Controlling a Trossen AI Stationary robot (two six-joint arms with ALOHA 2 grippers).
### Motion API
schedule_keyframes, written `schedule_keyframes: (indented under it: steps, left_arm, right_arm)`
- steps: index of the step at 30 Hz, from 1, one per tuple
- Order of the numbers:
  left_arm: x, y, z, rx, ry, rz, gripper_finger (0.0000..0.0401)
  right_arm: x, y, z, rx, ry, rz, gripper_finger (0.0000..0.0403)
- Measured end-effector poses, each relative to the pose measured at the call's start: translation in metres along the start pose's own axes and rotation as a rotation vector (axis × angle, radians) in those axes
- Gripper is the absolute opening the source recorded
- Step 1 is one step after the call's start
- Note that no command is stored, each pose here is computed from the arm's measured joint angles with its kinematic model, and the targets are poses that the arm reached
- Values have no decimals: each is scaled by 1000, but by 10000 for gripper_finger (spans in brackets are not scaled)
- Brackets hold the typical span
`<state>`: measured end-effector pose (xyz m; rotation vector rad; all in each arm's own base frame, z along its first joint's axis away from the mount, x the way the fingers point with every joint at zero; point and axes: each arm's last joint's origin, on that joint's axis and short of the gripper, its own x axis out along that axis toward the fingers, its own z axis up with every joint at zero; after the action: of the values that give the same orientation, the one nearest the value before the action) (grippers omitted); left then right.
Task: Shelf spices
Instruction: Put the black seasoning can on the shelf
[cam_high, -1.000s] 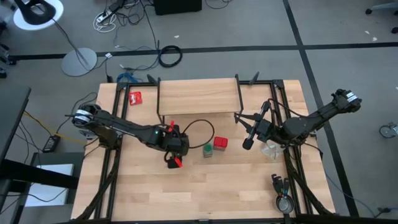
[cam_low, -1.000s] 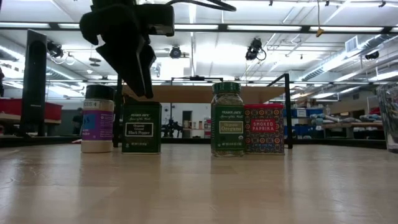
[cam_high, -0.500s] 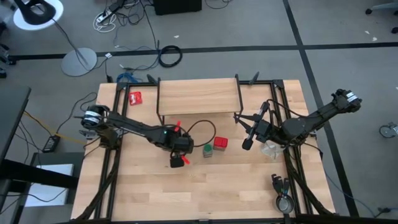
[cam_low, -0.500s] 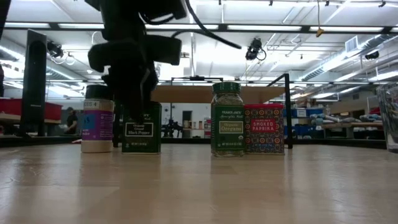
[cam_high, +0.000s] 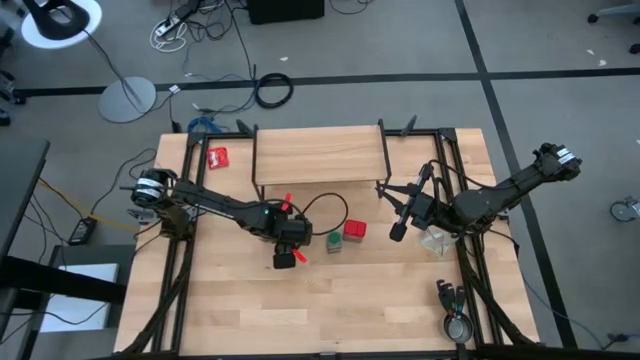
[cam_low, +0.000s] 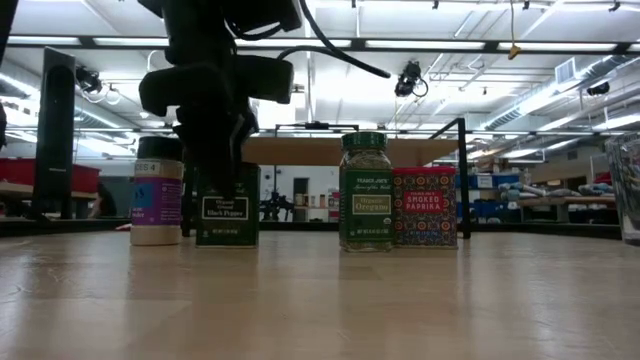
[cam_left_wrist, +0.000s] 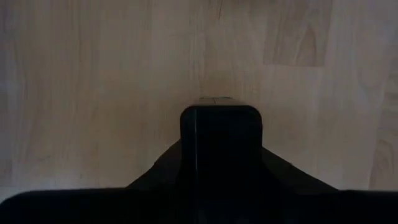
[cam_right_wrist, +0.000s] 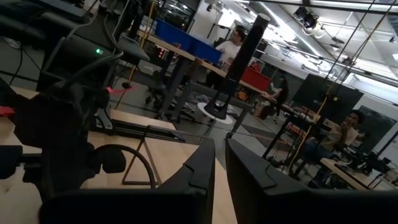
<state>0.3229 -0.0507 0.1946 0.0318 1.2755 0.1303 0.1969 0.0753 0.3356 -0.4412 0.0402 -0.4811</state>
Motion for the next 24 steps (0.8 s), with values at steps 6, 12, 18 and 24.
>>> schedule_keyframes:
  steps: [6,12,18,24]
  left_arm:
    - [-19,0,14,19,-29,-4,119]
    - [-67,5,35,93,-35,52,119]
    - [-131,30,47,199,-9,180,119]
    - [-175,88,53,165,-9,262,119]
  right_arm:
    - [0,0,0,-1,0,0,39]
    - [0,0,0,-2,1,0,39]
    - [0,0,0,-6,3,1,39]
    - [0,0,0,-6,3,1,39]
